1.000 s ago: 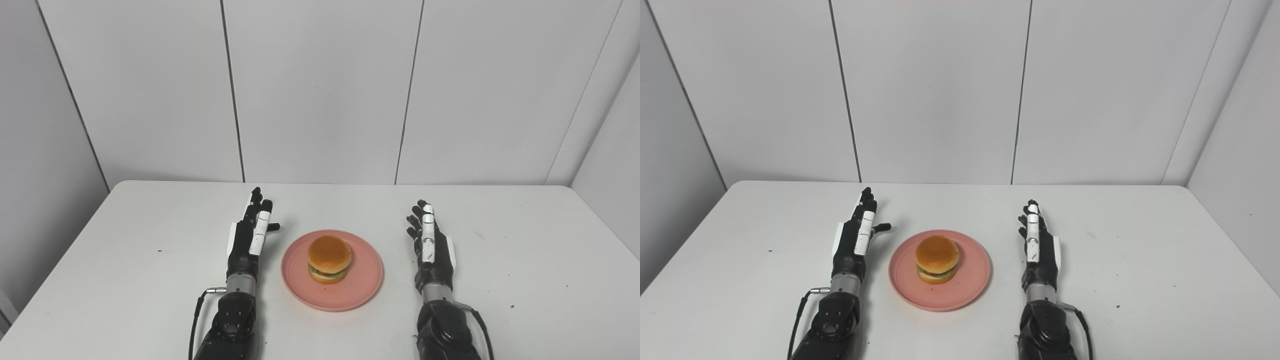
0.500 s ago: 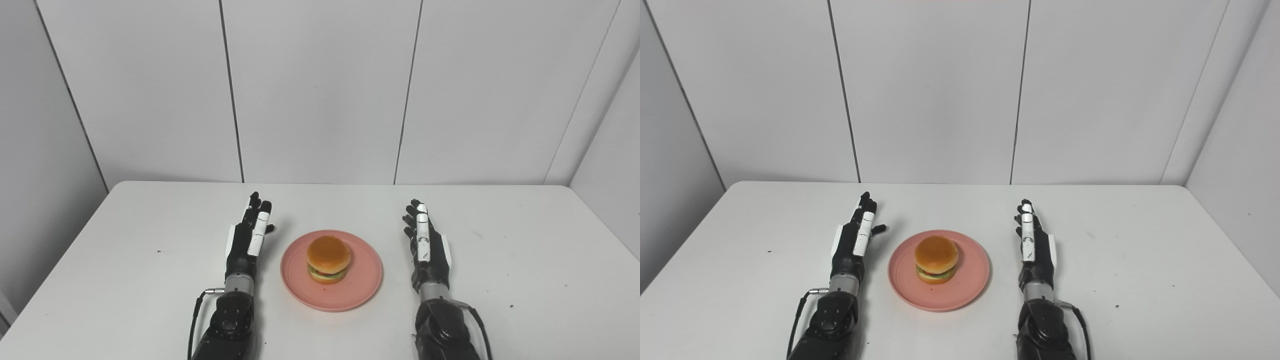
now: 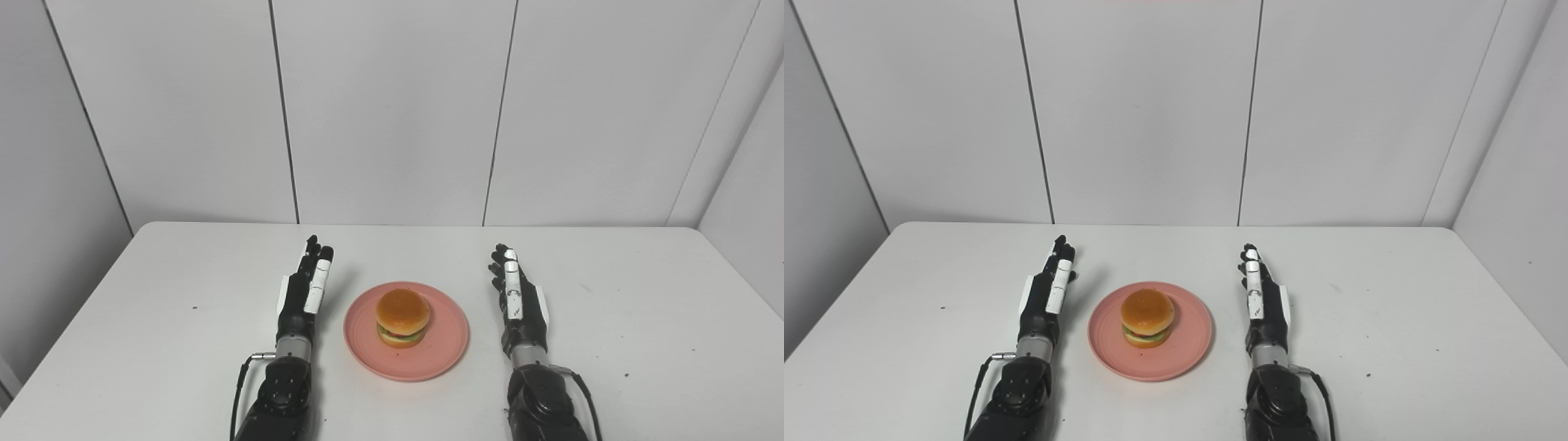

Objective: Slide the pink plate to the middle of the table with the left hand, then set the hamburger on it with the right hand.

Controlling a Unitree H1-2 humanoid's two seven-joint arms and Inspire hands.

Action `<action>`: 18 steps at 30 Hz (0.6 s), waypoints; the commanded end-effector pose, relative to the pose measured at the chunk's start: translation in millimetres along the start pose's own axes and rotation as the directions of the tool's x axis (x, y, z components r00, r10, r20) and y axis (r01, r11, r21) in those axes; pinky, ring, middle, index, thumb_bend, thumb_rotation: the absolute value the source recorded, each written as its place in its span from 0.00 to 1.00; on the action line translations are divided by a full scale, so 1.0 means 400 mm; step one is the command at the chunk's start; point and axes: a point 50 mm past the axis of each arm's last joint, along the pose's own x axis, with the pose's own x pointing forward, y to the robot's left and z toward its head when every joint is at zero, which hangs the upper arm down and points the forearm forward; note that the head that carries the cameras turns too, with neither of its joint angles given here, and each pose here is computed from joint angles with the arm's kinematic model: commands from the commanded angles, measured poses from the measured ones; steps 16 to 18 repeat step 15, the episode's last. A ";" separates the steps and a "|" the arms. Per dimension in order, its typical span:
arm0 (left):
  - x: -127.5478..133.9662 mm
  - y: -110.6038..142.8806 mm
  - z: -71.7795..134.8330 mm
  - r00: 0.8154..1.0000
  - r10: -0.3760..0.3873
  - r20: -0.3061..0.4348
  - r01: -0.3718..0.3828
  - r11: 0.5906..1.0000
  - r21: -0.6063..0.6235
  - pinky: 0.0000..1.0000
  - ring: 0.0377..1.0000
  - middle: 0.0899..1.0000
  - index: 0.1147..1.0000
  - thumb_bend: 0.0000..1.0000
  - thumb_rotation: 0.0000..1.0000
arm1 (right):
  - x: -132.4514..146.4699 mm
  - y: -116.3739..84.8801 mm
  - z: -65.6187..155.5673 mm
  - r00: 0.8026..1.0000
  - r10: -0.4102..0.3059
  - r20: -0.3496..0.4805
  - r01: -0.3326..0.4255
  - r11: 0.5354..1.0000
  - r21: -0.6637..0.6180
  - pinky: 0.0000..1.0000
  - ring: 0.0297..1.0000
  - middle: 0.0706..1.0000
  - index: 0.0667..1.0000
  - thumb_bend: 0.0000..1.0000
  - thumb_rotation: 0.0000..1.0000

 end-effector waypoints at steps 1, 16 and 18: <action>-0.017 0.026 -0.033 1.000 0.004 -0.016 -0.004 1.000 0.028 0.98 1.00 0.98 0.95 0.94 0.97 | 0.002 0.007 0.004 1.000 0.021 0.010 -0.021 1.000 0.002 0.98 0.92 0.90 0.88 0.83 1.00; -0.015 0.024 -0.034 1.000 0.005 -0.020 -0.005 0.999 0.038 0.97 0.99 0.97 0.95 0.95 0.98 | 0.002 0.004 0.003 1.000 0.027 0.010 -0.026 1.000 -0.015 0.99 0.92 0.91 0.89 0.83 1.00; -0.015 0.024 -0.034 1.000 0.005 -0.020 -0.005 0.999 0.038 0.97 0.99 0.97 0.95 0.95 0.98 | 0.002 0.004 0.003 1.000 0.027 0.010 -0.026 1.000 -0.015 0.99 0.92 0.91 0.89 0.83 1.00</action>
